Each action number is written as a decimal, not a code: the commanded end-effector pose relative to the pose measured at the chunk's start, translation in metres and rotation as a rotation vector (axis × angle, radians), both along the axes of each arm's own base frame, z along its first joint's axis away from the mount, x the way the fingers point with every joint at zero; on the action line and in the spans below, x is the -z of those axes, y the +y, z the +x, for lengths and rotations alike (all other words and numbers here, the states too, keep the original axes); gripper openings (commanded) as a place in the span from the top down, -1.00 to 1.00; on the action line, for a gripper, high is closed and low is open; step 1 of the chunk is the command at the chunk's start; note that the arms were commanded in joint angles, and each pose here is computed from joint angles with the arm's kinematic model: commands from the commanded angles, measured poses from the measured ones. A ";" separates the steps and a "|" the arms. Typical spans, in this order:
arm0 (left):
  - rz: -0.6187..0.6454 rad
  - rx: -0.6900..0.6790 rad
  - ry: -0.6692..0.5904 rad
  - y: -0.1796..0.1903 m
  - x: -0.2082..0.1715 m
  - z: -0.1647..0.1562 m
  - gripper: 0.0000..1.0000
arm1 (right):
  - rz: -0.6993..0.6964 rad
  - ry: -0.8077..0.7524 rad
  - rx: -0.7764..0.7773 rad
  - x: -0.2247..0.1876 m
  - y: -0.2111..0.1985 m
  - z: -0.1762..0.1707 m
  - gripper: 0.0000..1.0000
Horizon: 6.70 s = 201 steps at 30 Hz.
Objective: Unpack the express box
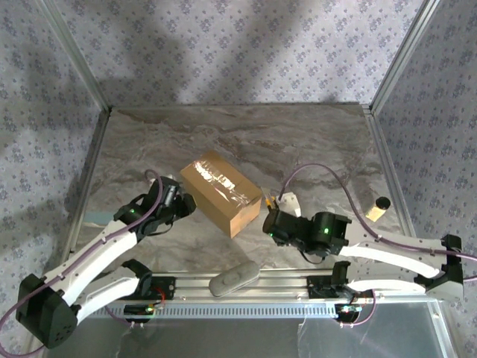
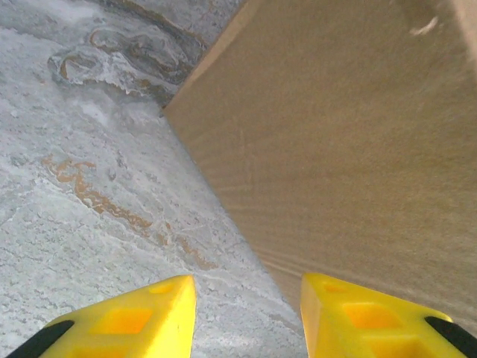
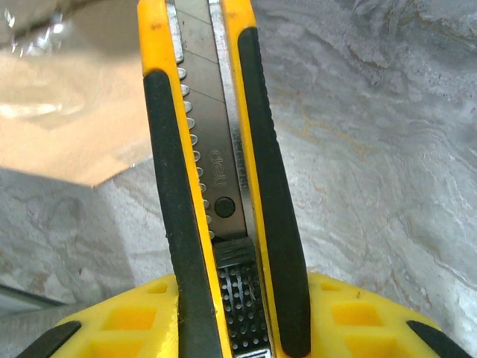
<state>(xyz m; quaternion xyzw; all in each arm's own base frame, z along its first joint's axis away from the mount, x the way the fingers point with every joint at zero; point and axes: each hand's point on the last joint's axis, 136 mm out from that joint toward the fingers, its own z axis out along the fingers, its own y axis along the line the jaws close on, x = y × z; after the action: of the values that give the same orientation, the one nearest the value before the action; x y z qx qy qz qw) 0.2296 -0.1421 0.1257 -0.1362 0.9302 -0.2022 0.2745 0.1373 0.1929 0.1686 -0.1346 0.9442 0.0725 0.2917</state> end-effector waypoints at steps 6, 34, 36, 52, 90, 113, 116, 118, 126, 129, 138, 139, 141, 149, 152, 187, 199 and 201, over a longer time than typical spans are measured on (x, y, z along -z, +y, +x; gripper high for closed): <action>-0.011 0.026 -0.001 -0.013 -0.005 0.006 0.17 | -0.099 -0.043 0.041 -0.006 -0.006 -0.013 1.00; -0.016 0.013 -0.006 -0.013 -0.005 0.007 0.17 | -0.127 -0.006 -0.020 0.007 0.022 -0.020 1.00; -0.016 0.014 -0.007 -0.013 -0.006 0.007 0.17 | -0.137 -0.003 -0.018 0.009 0.021 -0.020 1.00; -0.012 0.011 -0.006 -0.012 -0.005 0.007 0.17 | -0.174 0.016 0.023 0.018 0.009 -0.022 1.00; -0.010 0.008 -0.011 -0.012 -0.005 0.007 0.17 | -0.203 0.003 0.018 0.015 0.014 -0.022 1.00; -0.009 0.008 -0.014 -0.012 -0.007 0.007 0.17 | -0.185 -0.036 0.030 0.001 0.013 -0.019 1.00; -0.010 0.007 -0.016 -0.011 -0.008 0.007 0.17 | -0.186 -0.031 0.027 0.001 0.015 -0.018 1.00; -0.010 0.006 -0.017 -0.011 -0.008 0.007 0.17 | -0.189 -0.031 0.026 0.001 0.017 -0.018 1.00; -0.007 0.007 -0.013 -0.011 -0.008 0.006 0.17 | -0.214 -0.019 0.025 0.005 0.016 -0.017 1.00; -0.006 0.006 -0.013 -0.011 -0.007 0.006 0.17 | -0.226 -0.014 0.033 0.006 0.014 -0.018 1.00; -0.006 0.004 -0.014 -0.010 -0.007 0.007 0.17 | -0.233 -0.007 0.044 0.007 0.011 -0.019 1.00; -0.004 0.004 -0.014 -0.010 -0.007 0.006 0.17 | -0.235 -0.006 0.043 0.008 0.011 -0.019 1.00; -0.004 0.004 -0.013 -0.010 -0.007 0.006 0.17 | -0.239 -0.005 0.037 0.008 0.012 -0.019 1.00; -0.008 0.005 -0.015 -0.011 -0.008 0.006 0.17 | -0.241 0.003 0.026 0.010 0.017 -0.020 1.00; -0.007 0.003 -0.014 -0.010 -0.008 0.006 0.17 | -0.239 0.000 0.023 0.008 0.018 -0.020 1.00; 0.249 -0.060 -0.122 0.043 -0.099 0.038 0.15 | -0.210 0.044 0.022 0.005 0.015 -0.017 1.00; 0.208 -0.131 -0.110 0.051 -0.105 0.113 0.10 | -0.202 0.054 0.018 0.004 0.018 -0.016 1.00; 0.202 -0.129 -0.090 0.051 -0.099 0.123 0.10 | -0.201 0.053 0.019 0.002 0.018 -0.015 1.00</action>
<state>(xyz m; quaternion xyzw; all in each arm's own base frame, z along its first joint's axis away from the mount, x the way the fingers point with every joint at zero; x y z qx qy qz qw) 0.3364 -0.0854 0.2171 -0.1682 0.9240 -0.0752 0.3350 0.1200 0.2093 0.1542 -0.1538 0.9562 -0.0327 0.2469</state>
